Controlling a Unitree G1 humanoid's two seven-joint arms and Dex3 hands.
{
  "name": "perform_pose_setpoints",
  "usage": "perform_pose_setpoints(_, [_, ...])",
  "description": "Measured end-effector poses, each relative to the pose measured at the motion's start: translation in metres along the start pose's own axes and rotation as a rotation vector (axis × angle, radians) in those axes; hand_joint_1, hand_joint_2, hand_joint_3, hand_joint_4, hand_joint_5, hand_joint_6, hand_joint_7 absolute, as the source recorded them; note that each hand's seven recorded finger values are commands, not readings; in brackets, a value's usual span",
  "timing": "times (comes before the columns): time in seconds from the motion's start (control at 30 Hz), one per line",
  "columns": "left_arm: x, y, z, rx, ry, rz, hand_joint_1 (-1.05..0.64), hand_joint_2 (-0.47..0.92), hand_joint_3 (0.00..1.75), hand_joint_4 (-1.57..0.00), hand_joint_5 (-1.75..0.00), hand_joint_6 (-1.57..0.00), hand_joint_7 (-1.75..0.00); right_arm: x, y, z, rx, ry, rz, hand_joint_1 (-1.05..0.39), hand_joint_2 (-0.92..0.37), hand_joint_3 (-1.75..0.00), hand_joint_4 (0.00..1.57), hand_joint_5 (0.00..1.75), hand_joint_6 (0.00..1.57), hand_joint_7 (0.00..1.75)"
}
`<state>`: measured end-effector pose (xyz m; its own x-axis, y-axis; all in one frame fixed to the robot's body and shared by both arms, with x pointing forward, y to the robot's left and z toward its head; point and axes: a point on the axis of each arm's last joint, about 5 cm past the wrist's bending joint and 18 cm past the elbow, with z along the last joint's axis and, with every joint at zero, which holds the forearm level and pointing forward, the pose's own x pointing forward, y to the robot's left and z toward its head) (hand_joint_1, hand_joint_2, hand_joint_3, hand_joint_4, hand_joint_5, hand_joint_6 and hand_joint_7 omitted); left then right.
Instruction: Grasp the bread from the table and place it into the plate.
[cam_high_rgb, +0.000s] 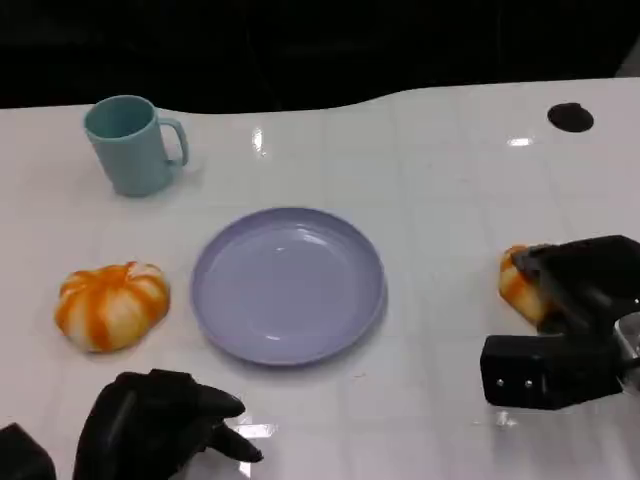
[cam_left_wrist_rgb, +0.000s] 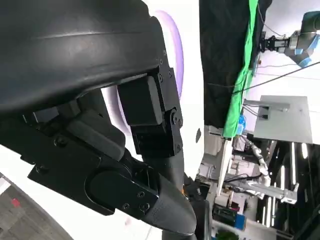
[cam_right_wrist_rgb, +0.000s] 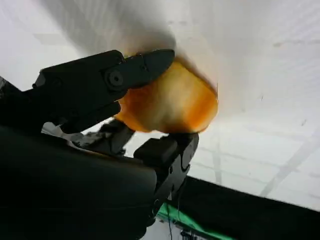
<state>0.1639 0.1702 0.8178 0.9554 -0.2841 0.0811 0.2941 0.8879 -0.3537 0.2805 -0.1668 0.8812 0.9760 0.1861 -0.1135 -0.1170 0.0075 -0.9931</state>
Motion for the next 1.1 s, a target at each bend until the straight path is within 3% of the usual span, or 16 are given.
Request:
perform_pose_setpoints(0.03, [0.000, 0.000, 0.000, 0.000, 0.000, 0.000, -1.05, 0.76, 0.00, -1.57, -0.37, -1.57, -0.14, 0.000, 0.0015, -0.001, 0.006, -0.007, -0.017, -0.22, -0.83, 0.00, 1.01, 0.97, 1.21, 0.03])
perform_pose_setpoints(0.07, [0.000, 0.000, 0.000, 0.000, -0.001, 0.000, -1.05, 0.76, 0.00, -1.57, -0.37, -1.57, -0.14, 0.000, 0.0034, -0.001, 0.010, -0.013, -0.033, -0.20, -0.81, 0.00, 0.97, 1.18, 1.24, 0.03])
perform_pose_setpoints(0.17, [0.000, 0.000, 0.000, -0.001, -0.001, 0.000, -1.05, 0.76, 0.00, -1.57, -0.37, -1.57, -0.14, 0.000, 0.0078, -0.003, 0.028, -0.036, -0.081, -0.16, -0.85, -0.01, 0.93, 1.56, 1.32, 0.03])
perform_pose_setpoints(0.23, [0.000, 0.000, 0.000, -0.001, -0.001, 0.000, -1.05, 0.75, 0.00, -1.57, -0.37, -1.57, -0.14, 0.001, 0.0099, -0.004, 0.030, -0.054, -0.106, -0.15, -0.88, -0.02, 0.91, 1.66, 1.36, 0.04])
perform_pose_setpoints(0.37, [0.000, 0.000, 0.000, -0.002, -0.001, 0.000, -1.05, 0.75, 0.00, -1.57, -0.37, -1.57, -0.14, 0.000, 0.0151, -0.006, 0.044, -0.078, -0.148, -0.12, -0.86, -0.01, 0.86, 1.74, 1.45, 0.10])
perform_pose_setpoints(0.4, [0.000, 0.000, 0.000, -0.002, -0.001, 0.000, -1.05, 0.75, 0.00, -1.57, -0.37, -1.57, -0.14, -0.001, 0.0162, -0.006, 0.047, -0.084, -0.161, -0.12, -0.87, -0.01, 0.85, 1.74, 1.32, 0.40])
perform_pose_setpoints(0.43, [0.000, 0.000, 0.000, -0.002, -0.001, 0.000, -1.05, 0.76, 0.00, -1.57, -0.37, -1.57, -0.14, -0.001, 0.0172, -0.006, 0.049, -0.088, -0.173, -0.13, -0.88, -0.01, 0.85, 1.74, 1.09, 0.85])
perform_pose_setpoints(0.47, [0.000, 0.000, 0.000, -0.002, -0.001, 0.000, -1.05, 0.76, 0.00, -1.57, -0.37, -1.57, -0.14, -0.001, 0.0182, -0.007, 0.051, -0.092, -0.183, -0.12, -0.86, -0.01, 0.86, 1.75, 0.99, 1.01])
perform_pose_setpoints(0.6, [0.000, 0.000, 0.000, -0.001, 0.000, 0.002, -1.05, 0.76, 0.00, -1.57, -0.38, -1.57, -0.14, -0.002, 0.0205, -0.006, 0.064, -0.115, -0.238, -0.11, -0.83, -0.01, 0.89, 1.75, 0.95, 1.13])
perform_pose_setpoints(0.77, [0.000, 0.000, -0.001, -0.003, 0.002, 0.004, -1.05, 0.76, 0.00, -1.57, -0.37, -1.57, -0.14, -0.002, 0.0170, 0.000, 0.106, -0.169, -0.340, -0.08, -0.85, -0.02, 0.93, 1.75, 0.87, 1.46])
perform_pose_setpoints(0.9, [0.000, 0.000, -0.001, -0.004, 0.003, 0.004, -1.05, 0.76, 0.00, -1.57, -0.37, -1.57, -0.14, 0.000, 0.0080, 0.007, 0.176, -0.228, -0.421, -0.09, -0.85, -0.03, 0.97, 1.75, 0.92, 1.42])
perform_pose_setpoints(1.1, [0.001, 0.000, -0.001, 0.000, 0.006, 0.003, -1.05, 0.77, 0.00, -1.57, -0.38, -1.57, -0.14, -0.003, 0.0015, 0.016, 0.212, -0.285, -0.510, -0.07, -0.82, -0.03, 0.99, 1.75, 0.88, 1.58])
